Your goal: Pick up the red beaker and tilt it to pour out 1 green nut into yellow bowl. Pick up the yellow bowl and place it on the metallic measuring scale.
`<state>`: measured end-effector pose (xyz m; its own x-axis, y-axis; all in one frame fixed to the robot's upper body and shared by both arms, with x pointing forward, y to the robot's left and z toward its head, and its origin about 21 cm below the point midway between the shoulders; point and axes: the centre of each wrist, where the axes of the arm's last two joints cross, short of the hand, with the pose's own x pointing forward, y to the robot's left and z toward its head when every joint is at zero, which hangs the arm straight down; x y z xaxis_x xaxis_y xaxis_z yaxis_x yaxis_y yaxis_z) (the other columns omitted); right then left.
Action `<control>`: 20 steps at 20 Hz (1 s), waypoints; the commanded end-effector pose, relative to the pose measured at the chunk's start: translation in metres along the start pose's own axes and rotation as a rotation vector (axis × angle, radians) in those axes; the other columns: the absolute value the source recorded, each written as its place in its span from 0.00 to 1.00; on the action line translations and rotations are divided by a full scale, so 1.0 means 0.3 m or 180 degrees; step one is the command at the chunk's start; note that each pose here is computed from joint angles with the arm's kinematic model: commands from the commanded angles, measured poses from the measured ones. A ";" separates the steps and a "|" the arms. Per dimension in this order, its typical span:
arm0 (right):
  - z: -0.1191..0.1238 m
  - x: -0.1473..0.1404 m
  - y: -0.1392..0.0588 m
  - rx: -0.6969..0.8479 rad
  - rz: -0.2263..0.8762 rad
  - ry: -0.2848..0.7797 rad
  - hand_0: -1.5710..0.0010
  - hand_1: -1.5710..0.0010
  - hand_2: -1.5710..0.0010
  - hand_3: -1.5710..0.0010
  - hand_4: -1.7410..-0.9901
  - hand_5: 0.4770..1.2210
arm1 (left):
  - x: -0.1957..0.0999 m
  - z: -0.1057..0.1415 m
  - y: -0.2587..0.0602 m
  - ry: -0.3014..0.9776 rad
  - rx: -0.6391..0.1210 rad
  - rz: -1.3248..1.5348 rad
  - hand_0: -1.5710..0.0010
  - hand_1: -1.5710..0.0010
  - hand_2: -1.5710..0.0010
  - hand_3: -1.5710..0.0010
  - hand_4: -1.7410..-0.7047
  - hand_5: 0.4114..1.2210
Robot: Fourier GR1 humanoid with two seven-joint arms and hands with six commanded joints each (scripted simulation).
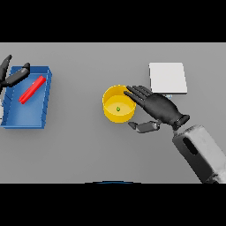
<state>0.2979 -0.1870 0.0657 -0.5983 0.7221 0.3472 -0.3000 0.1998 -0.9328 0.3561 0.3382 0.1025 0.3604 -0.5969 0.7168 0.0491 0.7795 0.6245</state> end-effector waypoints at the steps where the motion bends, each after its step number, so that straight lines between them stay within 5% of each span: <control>1: -0.023 0.006 -0.004 0.0105 0.0100 -0.0054 1.00 1.00 1.00 1.00 0.76 0.22 | -0.009 0.002 -0.001 0.0002 0.0001 -0.0001 1.00 1.00 1.00 1.00 0.90 0.34; 11: -0.198 0.025 0.017 0.1031 0.0679 -0.0374 1.00 1.00 1.00 1.00 0.77 0.24 | -0.005 0.000 0.019 -0.0021 0.0032 -0.0012 1.00 1.00 1.00 1.00 0.90 0.35; 20: -0.285 0.023 0.043 0.1540 0.0940 -0.0269 1.00 1.00 1.00 0.99 0.74 0.28 | -0.027 -0.007 0.021 -0.0004 0.0009 -0.0077 1.00 1.00 1.00 1.00 0.91 0.36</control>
<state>0.3534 -0.1230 0.0479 -0.7598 0.6419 0.1036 -0.4049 -0.3424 -0.8478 0.3554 0.3482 0.0997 0.3584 -0.6158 0.7017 0.0557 0.7644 0.6424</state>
